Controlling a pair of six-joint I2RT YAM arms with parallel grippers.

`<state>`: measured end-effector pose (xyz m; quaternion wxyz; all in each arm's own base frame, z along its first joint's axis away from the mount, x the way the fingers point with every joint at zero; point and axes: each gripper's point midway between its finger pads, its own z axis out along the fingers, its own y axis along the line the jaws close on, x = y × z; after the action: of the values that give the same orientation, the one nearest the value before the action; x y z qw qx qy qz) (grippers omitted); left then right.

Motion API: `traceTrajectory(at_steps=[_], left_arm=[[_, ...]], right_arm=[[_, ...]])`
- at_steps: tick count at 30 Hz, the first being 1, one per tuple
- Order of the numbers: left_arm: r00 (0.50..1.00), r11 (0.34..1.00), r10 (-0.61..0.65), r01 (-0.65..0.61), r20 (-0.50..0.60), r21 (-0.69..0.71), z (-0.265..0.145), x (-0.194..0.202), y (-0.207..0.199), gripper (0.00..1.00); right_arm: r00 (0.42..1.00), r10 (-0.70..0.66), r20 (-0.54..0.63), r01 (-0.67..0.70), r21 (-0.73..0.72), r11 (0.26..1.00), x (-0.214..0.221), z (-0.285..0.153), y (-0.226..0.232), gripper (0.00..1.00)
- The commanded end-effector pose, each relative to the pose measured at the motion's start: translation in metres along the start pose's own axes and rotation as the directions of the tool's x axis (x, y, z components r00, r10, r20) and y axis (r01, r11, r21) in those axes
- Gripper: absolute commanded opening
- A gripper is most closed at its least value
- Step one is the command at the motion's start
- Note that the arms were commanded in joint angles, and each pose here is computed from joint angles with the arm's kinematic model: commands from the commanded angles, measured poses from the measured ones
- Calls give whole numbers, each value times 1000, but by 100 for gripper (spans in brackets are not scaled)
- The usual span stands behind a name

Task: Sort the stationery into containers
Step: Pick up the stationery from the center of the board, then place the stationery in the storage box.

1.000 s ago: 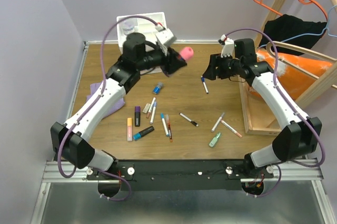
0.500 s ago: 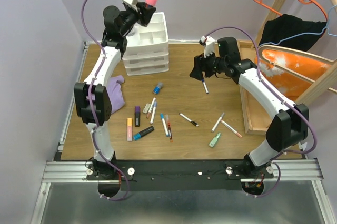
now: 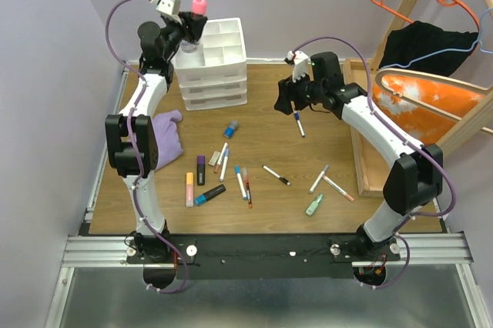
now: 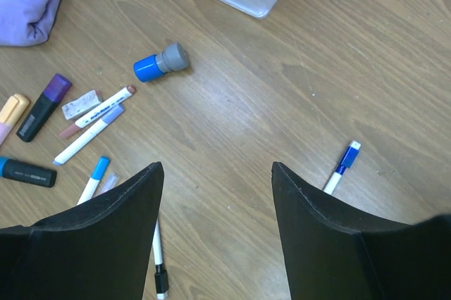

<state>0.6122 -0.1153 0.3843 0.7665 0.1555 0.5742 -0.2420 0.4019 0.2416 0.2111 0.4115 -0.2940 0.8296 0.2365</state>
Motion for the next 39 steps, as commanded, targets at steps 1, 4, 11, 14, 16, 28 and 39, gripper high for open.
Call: traceTrajectory(at_steps=[1, 4, 11, 14, 16, 28, 39], left_arm=[[998, 1000, -9, 7, 65, 27, -11, -6, -9, 6], [997, 1000, -13, 12, 80, 15, -16, 1, -3, 6], [996, 1000, -22, 24, 86, -19, -31, 9, 19, 8], [997, 1000, -20, 22, 75, -15, -40, 15, 21, 11], [997, 1000, -12, 14, 73, -18, -44, 17, 21, 13], [996, 1000, 16, -15, 93, -17, -58, 26, 17, 26], [996, 999, 31, -30, 89, -18, -72, 26, 8, 39]], right_arm=[[998, -55, 10, 55, 34, 998, -13, 8, -2, 70], [998, -66, -9, 66, 37, 997, -13, 15, -1, 70], [995, -88, -44, 89, 25, 996, -10, 28, 5, 70], [994, -97, -57, 98, 19, 995, -7, 36, 9, 70], [992, -108, -57, 110, 22, 994, -7, 39, 10, 70], [986, -150, -77, 154, 53, 987, -7, 45, 6, 71], [982, -168, -87, 173, 49, 984, 4, 40, 15, 71]])
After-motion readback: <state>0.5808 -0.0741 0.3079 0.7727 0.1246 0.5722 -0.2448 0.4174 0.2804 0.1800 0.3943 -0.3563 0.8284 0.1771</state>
